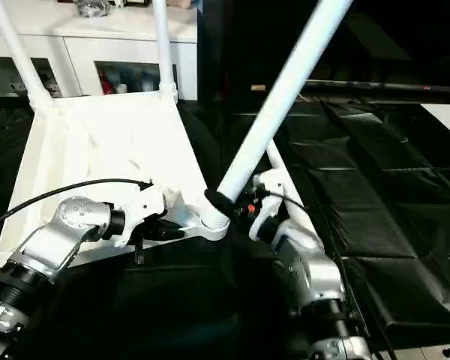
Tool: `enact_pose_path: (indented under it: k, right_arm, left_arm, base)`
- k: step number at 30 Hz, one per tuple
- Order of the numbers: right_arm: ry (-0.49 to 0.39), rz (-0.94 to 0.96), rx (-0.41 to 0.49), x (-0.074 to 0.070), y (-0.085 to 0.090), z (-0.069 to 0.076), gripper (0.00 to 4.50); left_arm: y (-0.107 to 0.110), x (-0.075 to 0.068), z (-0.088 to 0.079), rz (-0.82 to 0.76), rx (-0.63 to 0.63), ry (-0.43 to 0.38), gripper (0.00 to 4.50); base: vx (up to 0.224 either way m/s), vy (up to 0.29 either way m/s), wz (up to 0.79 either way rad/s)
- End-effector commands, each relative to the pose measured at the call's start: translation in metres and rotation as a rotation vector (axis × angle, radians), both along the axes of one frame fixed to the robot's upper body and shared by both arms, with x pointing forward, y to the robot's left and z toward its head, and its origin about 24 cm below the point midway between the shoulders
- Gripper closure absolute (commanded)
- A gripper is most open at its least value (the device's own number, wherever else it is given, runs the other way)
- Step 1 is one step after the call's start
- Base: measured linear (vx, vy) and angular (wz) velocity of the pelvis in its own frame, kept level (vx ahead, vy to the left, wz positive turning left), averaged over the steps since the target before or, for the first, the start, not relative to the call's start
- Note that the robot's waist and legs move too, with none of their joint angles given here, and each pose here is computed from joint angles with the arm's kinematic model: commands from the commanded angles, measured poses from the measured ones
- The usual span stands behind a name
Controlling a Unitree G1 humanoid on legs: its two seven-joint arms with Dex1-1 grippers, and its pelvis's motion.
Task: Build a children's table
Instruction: Insert table leg to table base
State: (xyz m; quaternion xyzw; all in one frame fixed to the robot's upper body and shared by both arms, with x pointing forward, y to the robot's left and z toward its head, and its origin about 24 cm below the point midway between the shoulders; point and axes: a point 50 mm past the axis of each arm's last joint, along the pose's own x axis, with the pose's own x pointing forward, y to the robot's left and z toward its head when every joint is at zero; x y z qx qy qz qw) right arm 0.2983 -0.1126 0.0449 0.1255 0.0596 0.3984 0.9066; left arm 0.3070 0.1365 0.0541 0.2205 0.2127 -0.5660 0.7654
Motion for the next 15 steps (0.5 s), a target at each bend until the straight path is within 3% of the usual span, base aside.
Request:
enact_pose_path:
  k: [1,7,15]
  right_arm:
    - [0.094,0.018,-0.093,-0.011,0.0,-0.025,2.6]
    - [0.094,0.056,-0.142,-0.012,0.005,-0.027,2.6]
    - [0.11,0.156,-0.193,-0.001,0.011,-0.018,2.6]
  left_arm:
    - [-0.004,0.01,0.016,-0.006,0.006,-0.082,4.5]
    - [-0.003,0.008,0.015,-0.011,0.009,-0.08,4.5]
    - [0.0,0.003,0.013,-0.037,0.025,-0.08,4.5]
  base:
    - [0.0,0.0,0.0]
    - [0.0,0.0,0.0]
    - [0.0,0.0,0.0]
